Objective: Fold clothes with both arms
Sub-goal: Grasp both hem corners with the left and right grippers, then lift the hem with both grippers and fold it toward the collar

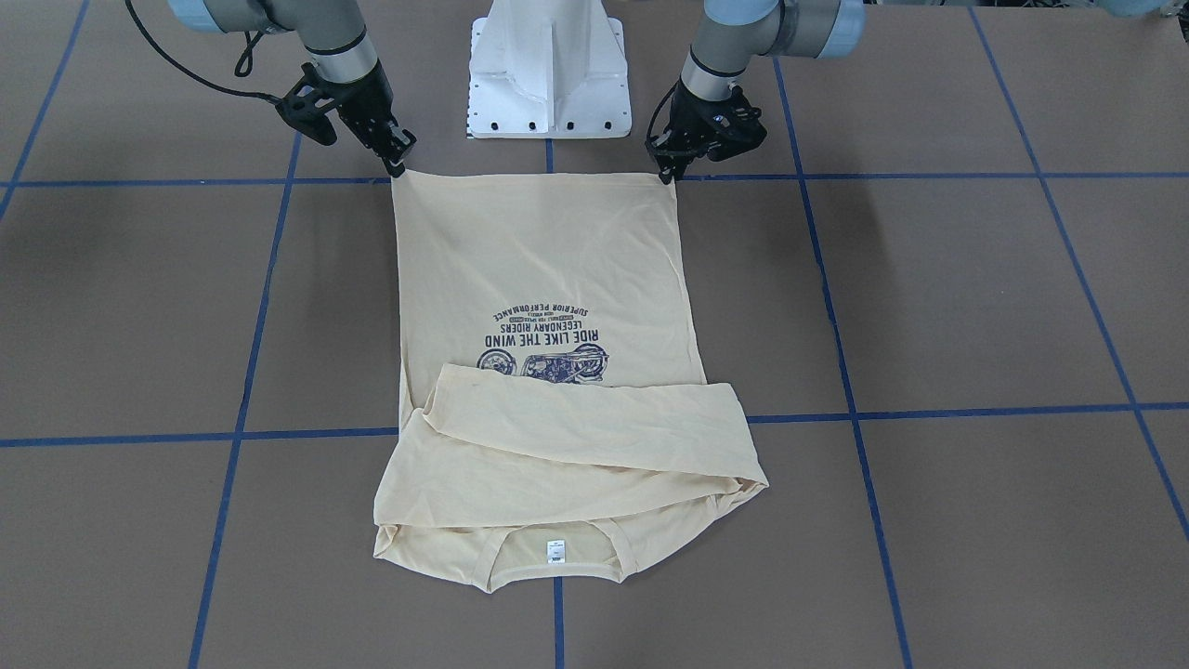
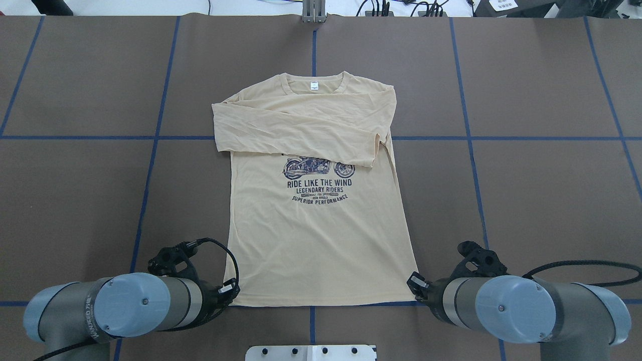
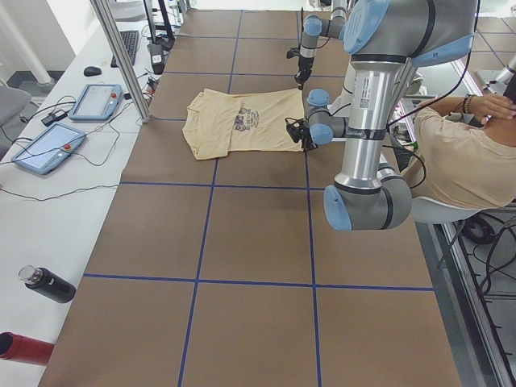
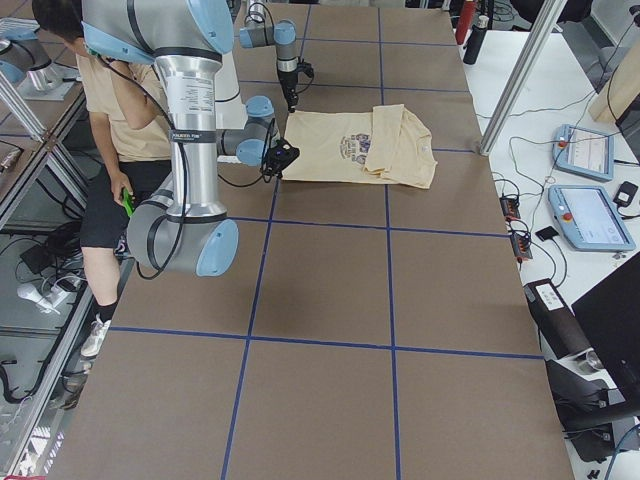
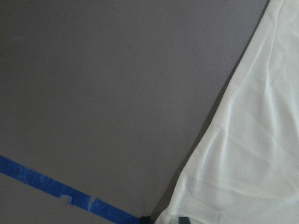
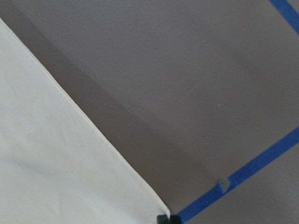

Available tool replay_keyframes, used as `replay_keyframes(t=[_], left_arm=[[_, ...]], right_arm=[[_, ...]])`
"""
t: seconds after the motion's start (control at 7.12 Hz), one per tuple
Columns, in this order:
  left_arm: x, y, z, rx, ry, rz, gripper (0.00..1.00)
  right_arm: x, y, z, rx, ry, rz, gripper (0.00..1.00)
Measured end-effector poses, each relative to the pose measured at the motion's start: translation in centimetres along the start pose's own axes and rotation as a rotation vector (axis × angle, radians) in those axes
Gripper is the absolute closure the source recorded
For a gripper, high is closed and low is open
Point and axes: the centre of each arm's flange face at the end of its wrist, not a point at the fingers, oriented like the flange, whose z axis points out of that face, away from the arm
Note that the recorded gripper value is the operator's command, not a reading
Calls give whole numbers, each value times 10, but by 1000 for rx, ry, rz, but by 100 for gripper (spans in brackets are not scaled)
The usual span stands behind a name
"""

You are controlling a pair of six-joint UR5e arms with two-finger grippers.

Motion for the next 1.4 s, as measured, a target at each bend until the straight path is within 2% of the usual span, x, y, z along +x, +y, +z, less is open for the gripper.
replay_keyframes(t=[0.42,1.12,1.26,1.4], left_arm=[[3,4,-8,-15,11,6,100],[15,24,-70,-123,22,27,100],[21,18,-84,-125,48,40,100],[32,-5,-100,-113,82,74,100]], right_arm=[[-2,2,-8,-11,-11,0,100],[26,13,-66,-87,-19,-30,100],[21,6,-74,-79,-38,-19,100],[10,-12,-77,-56,-59,-1,100]])
